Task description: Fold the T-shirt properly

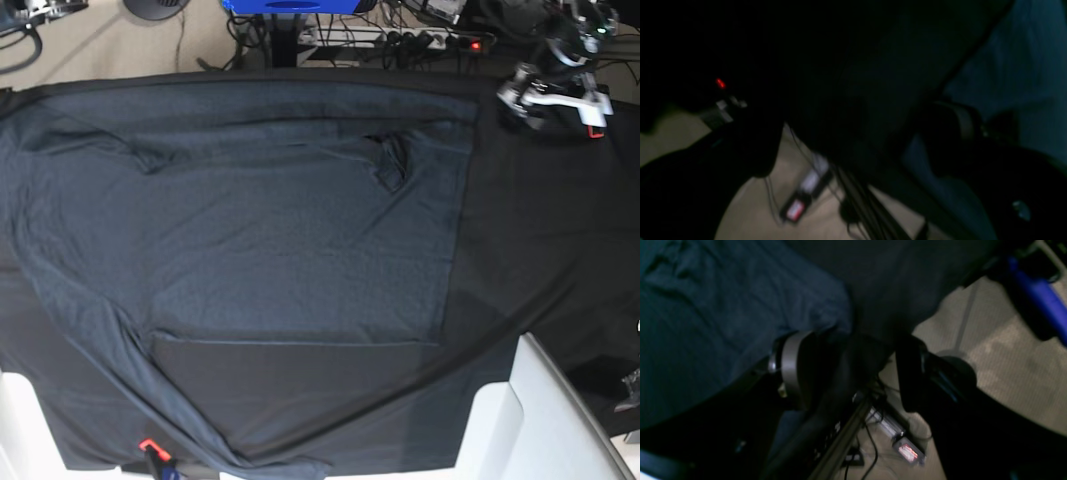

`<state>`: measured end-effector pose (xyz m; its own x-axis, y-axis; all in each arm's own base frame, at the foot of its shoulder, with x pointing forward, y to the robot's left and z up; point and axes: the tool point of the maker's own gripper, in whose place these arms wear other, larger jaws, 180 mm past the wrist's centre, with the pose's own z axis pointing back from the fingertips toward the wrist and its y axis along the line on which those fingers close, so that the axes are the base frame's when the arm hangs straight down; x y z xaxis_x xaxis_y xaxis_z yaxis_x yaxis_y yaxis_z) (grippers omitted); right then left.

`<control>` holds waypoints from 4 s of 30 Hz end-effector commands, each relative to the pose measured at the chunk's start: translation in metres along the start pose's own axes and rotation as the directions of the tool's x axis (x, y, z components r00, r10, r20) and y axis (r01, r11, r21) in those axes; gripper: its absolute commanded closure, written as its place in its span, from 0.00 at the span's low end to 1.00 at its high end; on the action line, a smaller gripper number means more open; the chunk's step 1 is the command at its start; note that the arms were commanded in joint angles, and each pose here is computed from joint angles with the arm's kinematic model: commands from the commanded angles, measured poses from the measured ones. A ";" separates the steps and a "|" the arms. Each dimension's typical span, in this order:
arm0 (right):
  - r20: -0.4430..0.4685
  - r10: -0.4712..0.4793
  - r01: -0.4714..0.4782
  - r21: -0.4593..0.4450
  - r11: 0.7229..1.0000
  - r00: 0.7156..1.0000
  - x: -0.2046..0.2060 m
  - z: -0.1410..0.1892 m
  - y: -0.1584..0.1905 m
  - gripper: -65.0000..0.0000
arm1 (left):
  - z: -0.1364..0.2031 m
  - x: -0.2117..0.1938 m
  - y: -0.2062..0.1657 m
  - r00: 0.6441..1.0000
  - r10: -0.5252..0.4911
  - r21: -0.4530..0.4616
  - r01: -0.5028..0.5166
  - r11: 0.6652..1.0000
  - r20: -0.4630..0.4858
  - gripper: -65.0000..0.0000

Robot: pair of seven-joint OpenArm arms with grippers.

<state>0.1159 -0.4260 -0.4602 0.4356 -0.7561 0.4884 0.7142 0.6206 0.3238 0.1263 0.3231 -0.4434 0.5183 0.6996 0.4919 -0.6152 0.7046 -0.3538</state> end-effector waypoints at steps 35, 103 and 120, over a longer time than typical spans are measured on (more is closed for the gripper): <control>0.261 0.351 -0.402 0.174 0.899 0.899 0.094 -0.119 0.164 0.45 | -0.029 0.079 -0.107 0.918 -0.389 -0.195 0.397 0.897 0.078 0.00; 0.086 0.581 -0.587 0.157 0.794 0.809 0.033 -0.029 0.150 0.63 | -0.032 0.074 -0.106 0.923 -0.380 -0.199 0.385 0.901 0.066 0.00; 0.061 0.504 -0.496 0.317 0.808 0.861 0.062 -0.100 0.232 0.51 | -0.031 0.075 -0.103 0.921 -0.384 -0.192 0.389 0.901 0.064 0.00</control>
<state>0.3452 -0.3361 -0.4593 0.7509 -0.3301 0.5720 0.1968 0.9386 0.2833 0.2392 0.3005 -0.4071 0.7024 0.3782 0.6029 -0.2519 0.9244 -0.2864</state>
